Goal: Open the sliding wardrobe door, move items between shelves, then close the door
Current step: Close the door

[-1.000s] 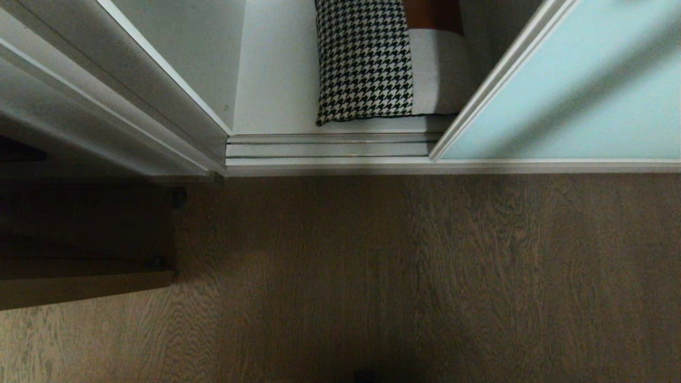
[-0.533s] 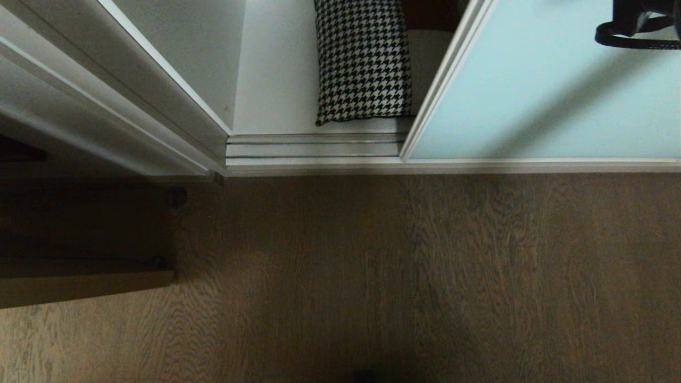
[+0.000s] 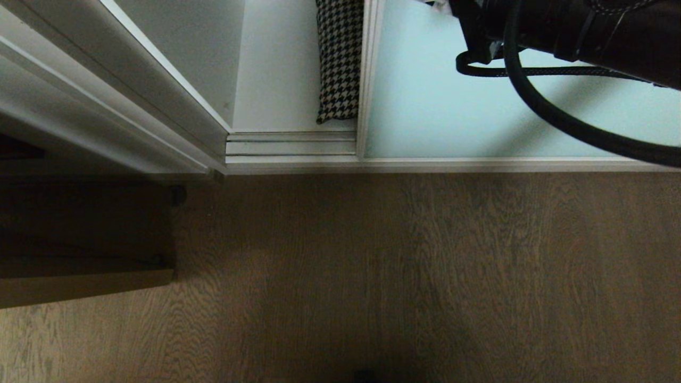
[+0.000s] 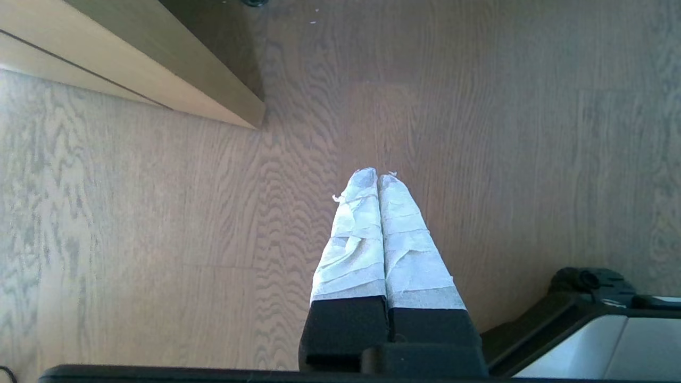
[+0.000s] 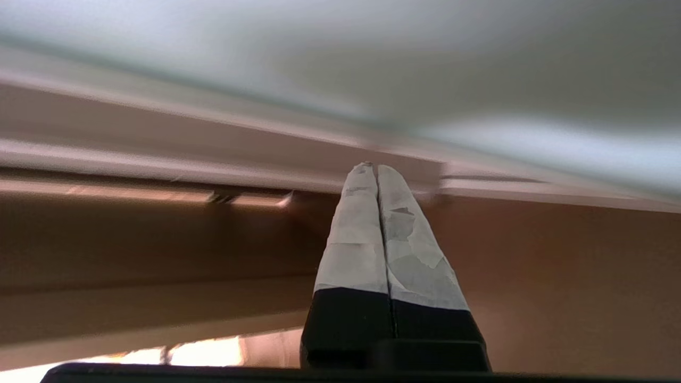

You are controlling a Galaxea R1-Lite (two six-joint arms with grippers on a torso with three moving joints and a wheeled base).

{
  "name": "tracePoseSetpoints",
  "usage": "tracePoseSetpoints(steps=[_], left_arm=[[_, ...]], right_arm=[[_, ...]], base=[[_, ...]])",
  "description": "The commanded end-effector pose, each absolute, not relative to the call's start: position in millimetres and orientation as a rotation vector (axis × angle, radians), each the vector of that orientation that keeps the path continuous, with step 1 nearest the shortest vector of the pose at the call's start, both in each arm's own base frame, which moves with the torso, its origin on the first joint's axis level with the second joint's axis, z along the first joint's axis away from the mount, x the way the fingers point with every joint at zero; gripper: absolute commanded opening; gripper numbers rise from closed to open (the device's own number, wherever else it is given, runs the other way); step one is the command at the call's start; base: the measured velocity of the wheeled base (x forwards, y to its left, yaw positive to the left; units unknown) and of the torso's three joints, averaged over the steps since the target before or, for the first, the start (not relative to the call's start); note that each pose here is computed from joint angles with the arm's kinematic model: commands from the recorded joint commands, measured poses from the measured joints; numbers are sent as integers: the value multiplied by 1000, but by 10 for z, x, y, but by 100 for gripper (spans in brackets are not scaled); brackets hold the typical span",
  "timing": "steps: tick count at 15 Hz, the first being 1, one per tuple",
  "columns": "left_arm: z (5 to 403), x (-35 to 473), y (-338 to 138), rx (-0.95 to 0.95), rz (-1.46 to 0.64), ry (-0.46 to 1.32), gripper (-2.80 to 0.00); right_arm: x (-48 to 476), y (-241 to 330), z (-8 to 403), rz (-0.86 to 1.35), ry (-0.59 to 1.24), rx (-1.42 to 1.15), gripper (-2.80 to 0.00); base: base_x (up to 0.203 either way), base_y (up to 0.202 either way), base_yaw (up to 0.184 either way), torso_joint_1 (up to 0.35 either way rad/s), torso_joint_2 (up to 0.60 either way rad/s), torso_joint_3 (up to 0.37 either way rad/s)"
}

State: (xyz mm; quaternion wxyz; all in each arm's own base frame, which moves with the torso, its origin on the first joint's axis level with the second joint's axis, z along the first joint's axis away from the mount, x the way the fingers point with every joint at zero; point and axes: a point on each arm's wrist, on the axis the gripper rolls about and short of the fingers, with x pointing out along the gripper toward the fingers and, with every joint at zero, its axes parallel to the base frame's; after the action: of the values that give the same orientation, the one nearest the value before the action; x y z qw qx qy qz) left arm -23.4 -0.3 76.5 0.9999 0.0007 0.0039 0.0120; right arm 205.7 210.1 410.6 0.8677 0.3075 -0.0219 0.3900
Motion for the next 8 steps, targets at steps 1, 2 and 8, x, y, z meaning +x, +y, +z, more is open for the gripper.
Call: tracePoseSetpoints(steps=[1,2,8], left_arm=[[765,-234,-3,1,26,8,-280],[765,-234,-3,1,26,8,-280],[765,-234,-3,1,25,8,-280]], right_arm=[[1862,2232,4105,901,-13,646,-280],[1763,2172,4150,920,-21,650,-280],[983,1318,4321,1007,-108,690,-280]], base=[[0,0,0,0,0,0],[0,0,0,0,0,0],[0,0,0,0,0,0]])
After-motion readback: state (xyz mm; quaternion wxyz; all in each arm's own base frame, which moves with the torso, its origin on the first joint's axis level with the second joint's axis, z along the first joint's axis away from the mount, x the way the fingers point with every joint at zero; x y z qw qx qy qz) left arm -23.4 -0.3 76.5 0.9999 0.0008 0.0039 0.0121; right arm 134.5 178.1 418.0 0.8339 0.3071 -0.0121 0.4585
